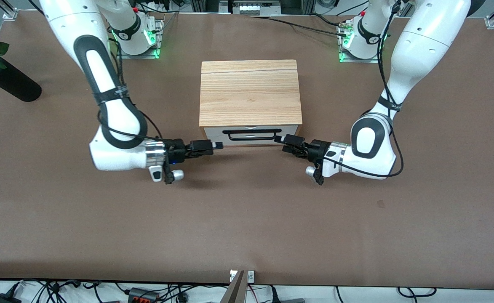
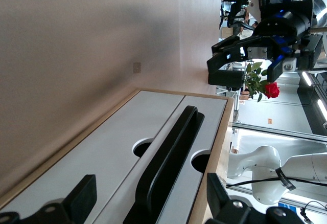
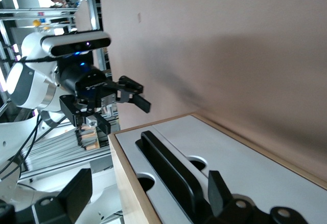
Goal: Pull top drawer with both arms simultaneously
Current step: 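Reach both grippers to the black drawer handle ends, then close both grippers on the black handle ends, then pull the handle outward with both grippers to slide the drawer open, then open both grippers and release the drawer handle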
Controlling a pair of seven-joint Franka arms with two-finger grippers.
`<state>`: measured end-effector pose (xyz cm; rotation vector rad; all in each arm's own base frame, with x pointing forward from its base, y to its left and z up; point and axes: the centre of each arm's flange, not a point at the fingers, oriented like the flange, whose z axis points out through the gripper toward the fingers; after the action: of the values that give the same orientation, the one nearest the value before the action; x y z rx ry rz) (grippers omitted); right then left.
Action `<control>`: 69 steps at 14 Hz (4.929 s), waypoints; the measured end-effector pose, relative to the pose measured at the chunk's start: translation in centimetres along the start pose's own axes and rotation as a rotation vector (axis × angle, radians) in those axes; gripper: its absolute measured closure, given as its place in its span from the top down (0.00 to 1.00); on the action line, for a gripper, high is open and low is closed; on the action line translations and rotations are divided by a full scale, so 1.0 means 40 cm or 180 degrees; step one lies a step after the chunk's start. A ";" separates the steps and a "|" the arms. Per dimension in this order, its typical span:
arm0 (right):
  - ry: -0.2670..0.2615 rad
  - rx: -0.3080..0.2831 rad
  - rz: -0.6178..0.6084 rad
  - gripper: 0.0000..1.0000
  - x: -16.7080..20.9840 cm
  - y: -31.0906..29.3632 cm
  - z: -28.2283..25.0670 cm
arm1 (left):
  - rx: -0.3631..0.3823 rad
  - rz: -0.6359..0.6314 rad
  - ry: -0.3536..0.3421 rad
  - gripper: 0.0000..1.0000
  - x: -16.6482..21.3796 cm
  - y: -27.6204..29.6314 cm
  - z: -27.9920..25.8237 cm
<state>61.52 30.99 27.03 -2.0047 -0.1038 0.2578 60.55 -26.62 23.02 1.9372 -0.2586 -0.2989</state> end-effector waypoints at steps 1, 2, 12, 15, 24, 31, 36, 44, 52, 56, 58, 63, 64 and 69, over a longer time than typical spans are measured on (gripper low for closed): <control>-0.0012 0.0030 -0.0051 1.00 -0.007 0.004 0.024 | -0.0066 -0.0049 0.0016 0.91 -0.007 -0.007 0.010; -0.0002 0.0094 -0.0117 1.00 -0.015 0.012 0.040 | -0.0122 -0.0090 0.0019 0.89 -0.016 -0.016 0.023; 0.0222 0.0576 -0.0449 0.75 -0.086 0.137 0.132 | -0.0244 -0.0186 -0.0027 0.48 -0.046 -0.024 0.082; 0.0187 0.0594 -0.0423 0.64 -0.090 0.153 0.142 | -0.0265 -0.0244 0.0030 0.37 -0.050 -0.040 0.084; 0.0121 0.0714 -0.0410 0.21 -0.096 0.186 0.152 | -0.0291 -0.0155 0.0090 0.22 -0.051 -0.057 0.083; 0.0191 0.0697 -0.0460 0.21 -0.075 0.177 0.138 | -0.0255 -0.0103 0.0175 0.22 -0.028 -0.047 0.071; 0.0275 0.0734 -0.0531 0.21 -0.011 0.181 0.122 | -0.0190 -0.0043 0.0362 0.22 0.017 -0.039 0.048; 0.0313 0.0906 -0.0576 0.20 0.064 0.216 0.102 | -0.0167 -0.0056 0.0558 0.20 0.064 -0.046 0.016; 0.0354 0.0930 -0.0611 0.20 0.090 0.222 0.093 | -0.0157 -0.0045 0.0622 0.19 0.082 -0.048 0.005; 0.0444 0.0870 -0.0592 0.27 0.101 0.236 0.072 | -0.0151 -0.0057 0.0660 0.22 0.087 -0.055 -0.016; 0.0589 0.0780 -0.0553 0.47 0.118 0.269 0.016 | -0.0197 -0.0055 0.0661 0.23 0.087 -0.054 -0.045; 0.0662 0.0721 -0.0509 0.99 0.125 0.304 -0.012 | -0.0219 -0.0033 0.0682 0.55 0.098 -0.035 -0.061; 0.0659 0.0719 -0.0528 1.00 0.127 0.296 -0.008 | -0.0205 -0.0012 0.0717 0.63 0.104 -0.029 -0.069; 0.0539 0.0412 -0.0660 1.00 0.139 0.259 -0.055 | -0.0125 0.0119 0.0807 1.00 0.128 0.008 -0.108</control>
<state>67.00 25.59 17.86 -1.8620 -0.1814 -0.0370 66.80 -24.59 24.45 1.9061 -0.1208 -0.0321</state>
